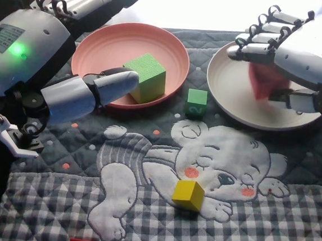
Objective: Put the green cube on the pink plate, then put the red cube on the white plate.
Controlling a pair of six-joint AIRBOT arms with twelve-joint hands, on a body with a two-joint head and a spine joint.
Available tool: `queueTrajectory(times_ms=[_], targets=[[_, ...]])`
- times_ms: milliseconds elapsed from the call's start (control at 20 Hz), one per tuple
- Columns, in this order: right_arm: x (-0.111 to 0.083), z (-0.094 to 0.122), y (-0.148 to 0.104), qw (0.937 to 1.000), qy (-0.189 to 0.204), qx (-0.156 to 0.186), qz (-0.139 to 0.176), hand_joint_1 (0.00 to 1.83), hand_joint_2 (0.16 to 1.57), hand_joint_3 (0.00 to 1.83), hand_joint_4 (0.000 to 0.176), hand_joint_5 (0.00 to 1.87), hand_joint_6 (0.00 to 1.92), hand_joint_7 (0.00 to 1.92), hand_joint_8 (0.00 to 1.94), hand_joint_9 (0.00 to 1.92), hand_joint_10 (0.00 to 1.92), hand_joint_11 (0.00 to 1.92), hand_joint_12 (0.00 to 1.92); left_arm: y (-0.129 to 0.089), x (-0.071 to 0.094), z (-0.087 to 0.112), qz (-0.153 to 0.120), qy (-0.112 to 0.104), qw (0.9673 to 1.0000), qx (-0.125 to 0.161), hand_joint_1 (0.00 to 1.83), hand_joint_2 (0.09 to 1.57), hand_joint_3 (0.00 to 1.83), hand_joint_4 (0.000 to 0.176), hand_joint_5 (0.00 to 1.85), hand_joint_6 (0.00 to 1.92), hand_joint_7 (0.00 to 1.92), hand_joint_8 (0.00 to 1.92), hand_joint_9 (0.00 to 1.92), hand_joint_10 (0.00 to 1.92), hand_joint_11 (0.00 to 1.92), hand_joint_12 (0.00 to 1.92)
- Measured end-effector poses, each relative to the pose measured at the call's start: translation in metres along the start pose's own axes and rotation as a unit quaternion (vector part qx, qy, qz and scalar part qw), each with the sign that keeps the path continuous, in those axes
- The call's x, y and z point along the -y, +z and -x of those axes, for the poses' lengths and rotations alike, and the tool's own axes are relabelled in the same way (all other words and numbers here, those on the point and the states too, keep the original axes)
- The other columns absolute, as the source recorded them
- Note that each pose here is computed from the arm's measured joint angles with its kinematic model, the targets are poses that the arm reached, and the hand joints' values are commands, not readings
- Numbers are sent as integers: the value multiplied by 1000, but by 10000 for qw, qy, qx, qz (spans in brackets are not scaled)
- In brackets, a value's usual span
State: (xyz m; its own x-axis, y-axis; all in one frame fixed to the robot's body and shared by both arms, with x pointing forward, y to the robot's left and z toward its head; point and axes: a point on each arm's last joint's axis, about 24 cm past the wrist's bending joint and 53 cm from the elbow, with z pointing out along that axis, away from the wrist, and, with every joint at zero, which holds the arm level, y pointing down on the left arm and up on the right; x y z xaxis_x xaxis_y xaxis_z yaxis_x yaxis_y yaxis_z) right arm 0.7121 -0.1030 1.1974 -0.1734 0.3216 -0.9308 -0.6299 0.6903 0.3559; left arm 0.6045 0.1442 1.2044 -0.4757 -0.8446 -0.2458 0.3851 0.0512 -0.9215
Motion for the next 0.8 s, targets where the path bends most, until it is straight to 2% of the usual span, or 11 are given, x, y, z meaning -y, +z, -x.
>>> queueTrajectory(times_ms=[200,250,350,400,450,500,600,650,700,750,800], targets=[[1,1,-1,10000,-7,-2,-10,1105,1045,0,0,279,5,146,2,79,9,0,445,-1,0,0,-1,6,10000,-1,366,1247,2,29,257,2,355,4,362,24,0,1220],[-1,2,-3,10000,0,-8,-5,1151,1053,1,0,312,16,169,8,86,8,0,375,-2,0,0,-11,9,10000,6,365,1235,0,41,259,1,340,0,330,8,0,1187],[-5,5,-9,10000,13,3,25,1171,1054,2,0,301,7,215,15,137,24,0,592,-2,1,1,-46,2,10000,28,358,1212,0,30,239,0,314,0,306,0,0,1170],[-9,12,-13,9999,11,84,82,1048,1047,0,0,310,10,201,6,113,12,0,561,-4,2,2,-35,-20,10000,62,390,1229,0,28,243,2,312,0,283,2,0,1227],[-13,18,-17,9998,11,170,140,1000,1054,2,0,308,8,200,3,112,10,0,531,-6,4,4,-61,12,10000,74,453,1248,3,0,255,5,325,4,284,5,0,1294],[-17,25,-22,9995,6,258,199,840,1044,0,0,324,14,260,21,184,38,0,706,-8,4,7,-57,16,9999,128,502,1254,3,0,256,4,320,2,293,8,0,1292],[-37,47,-41,9968,41,625,494,758,1075,11,0,286,2,262,12,216,48,0,882,-16,5,26,-87,63,9991,414,559,1284,6,0,280,9,393,21,406,51,0,1361],[-49,52,-52,9948,70,771,669,704,1147,37,0,212,4,183,3,151,19,0,693,-17,9,37,-124,90,9982,576,570,1273,0,0,276,6,421,26,445,65,0,1350],[-60,54,-61,9924,100,884,849,787,1146,28,0,165,2,199,10,186,27,0,696,-19,16,47,-241,126,9969,741,622,1240,0,13,276,4,464,33,486,80,0,1388],[-75,54,-72,9890,168,998,1074,701,1169,35,0,75,4,197,8,190,25,0,698,-21,29,57,-491,187,9947,888,617,1230,0,31,293,6,504,30,514,81,80,1364],[-85,54,-79,9862,204,1078,1237,492,1224,41,0,14,0,141,4,159,9,0,560,-23,38,60,-677,202,9929,956,614,1233,0,16,255,0,522,21,543,78,135,1320]])
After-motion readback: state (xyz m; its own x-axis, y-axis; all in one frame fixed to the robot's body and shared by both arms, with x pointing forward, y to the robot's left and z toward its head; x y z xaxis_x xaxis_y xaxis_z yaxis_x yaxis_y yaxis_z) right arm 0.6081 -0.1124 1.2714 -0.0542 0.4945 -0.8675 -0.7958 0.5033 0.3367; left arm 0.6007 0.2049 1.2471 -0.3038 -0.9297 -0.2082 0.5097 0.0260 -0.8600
